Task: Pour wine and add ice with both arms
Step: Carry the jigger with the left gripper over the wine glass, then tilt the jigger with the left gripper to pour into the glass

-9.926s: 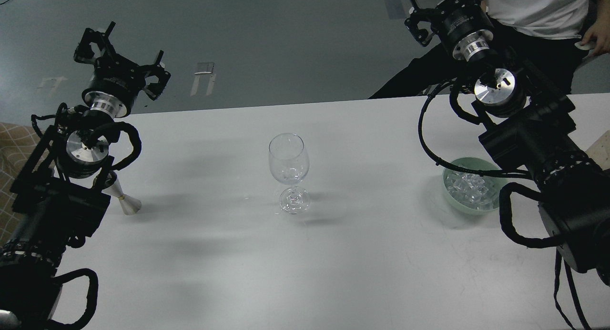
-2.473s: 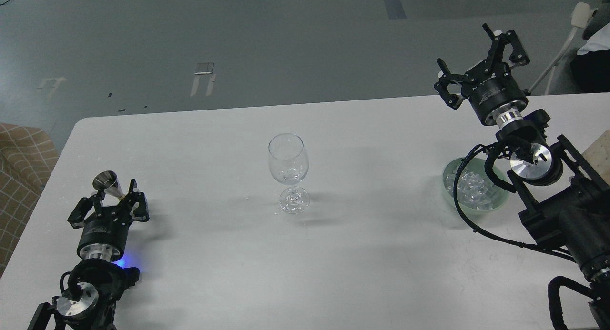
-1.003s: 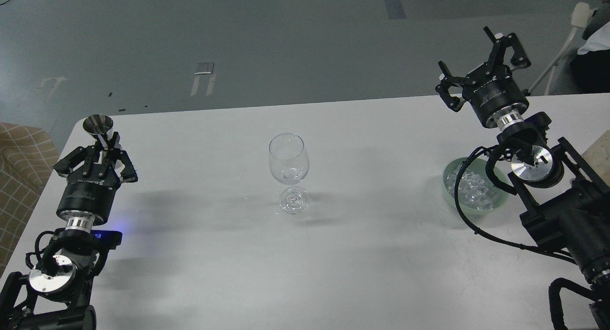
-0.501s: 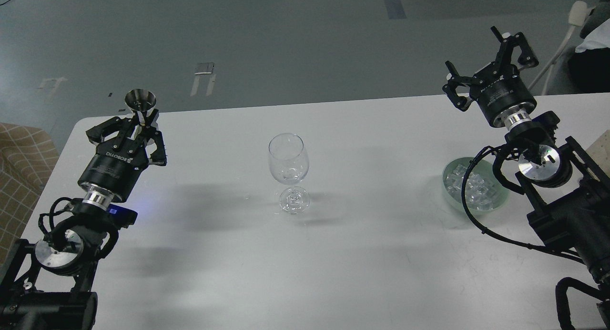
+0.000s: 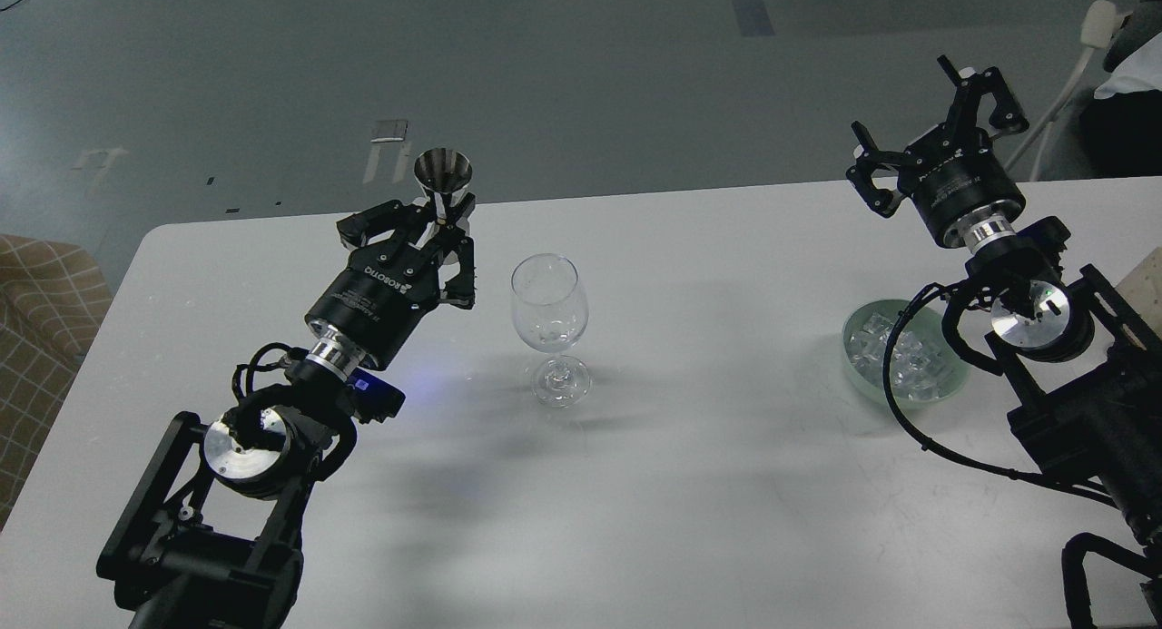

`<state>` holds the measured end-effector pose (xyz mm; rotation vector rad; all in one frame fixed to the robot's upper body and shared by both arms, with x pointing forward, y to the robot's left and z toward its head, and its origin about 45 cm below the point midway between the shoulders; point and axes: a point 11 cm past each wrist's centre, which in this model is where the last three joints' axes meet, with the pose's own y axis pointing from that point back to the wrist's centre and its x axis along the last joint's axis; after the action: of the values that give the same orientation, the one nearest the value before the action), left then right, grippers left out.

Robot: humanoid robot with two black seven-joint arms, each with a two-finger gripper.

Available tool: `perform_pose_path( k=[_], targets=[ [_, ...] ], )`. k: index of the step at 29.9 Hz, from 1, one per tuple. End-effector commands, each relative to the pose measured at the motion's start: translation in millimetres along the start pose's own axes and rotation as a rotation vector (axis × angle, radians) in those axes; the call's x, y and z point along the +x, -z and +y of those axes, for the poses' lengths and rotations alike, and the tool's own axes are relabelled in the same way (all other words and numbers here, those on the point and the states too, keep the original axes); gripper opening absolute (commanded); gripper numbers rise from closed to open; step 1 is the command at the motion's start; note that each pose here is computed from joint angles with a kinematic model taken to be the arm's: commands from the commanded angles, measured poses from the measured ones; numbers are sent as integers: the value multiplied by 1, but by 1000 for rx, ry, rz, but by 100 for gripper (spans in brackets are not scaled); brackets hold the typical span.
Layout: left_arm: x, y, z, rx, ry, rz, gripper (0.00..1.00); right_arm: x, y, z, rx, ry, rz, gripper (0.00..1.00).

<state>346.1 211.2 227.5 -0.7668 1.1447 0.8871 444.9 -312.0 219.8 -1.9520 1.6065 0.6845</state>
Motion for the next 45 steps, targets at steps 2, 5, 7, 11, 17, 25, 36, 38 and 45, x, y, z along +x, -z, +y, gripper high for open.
perform_pose_path(
  k=[2, 5, 7, 11, 17, 25, 36, 38, 45],
  targets=[
    [3, 10, -3, 43, -13, -56, 12, 3, -1, 2, -2, -7, -1, 100],
    [7, 10, -3, 54, -30, -130, 12, 4, -2, 4, -1, -10, -2, 100],
    [9, 9, -3, 56, -47, -198, 12, 4, -1, 3, 1, -10, -5, 100],
    [16, 3, -2, 49, -75, -228, 12, 3, -1, 3, 2, -8, -6, 100],
    [11, -3, 0, 89, -38, -298, 13, 3, -3, 4, 2, -8, -10, 100],
    [2, -7, -6, 109, -24, -420, 12, 2, -3, 3, 4, -5, -15, 100],
    [2, -8, -4, 172, -8, -652, 12, 4, 1, 4, 8, -8, -7, 100],
    [0, -5, -4, 188, 17, -680, 12, 4, 1, 4, 8, -8, -9, 100],
    [1, -7, -4, 220, 0, -793, 11, 2, -2, 3, 7, -4, -18, 100]
  ],
)
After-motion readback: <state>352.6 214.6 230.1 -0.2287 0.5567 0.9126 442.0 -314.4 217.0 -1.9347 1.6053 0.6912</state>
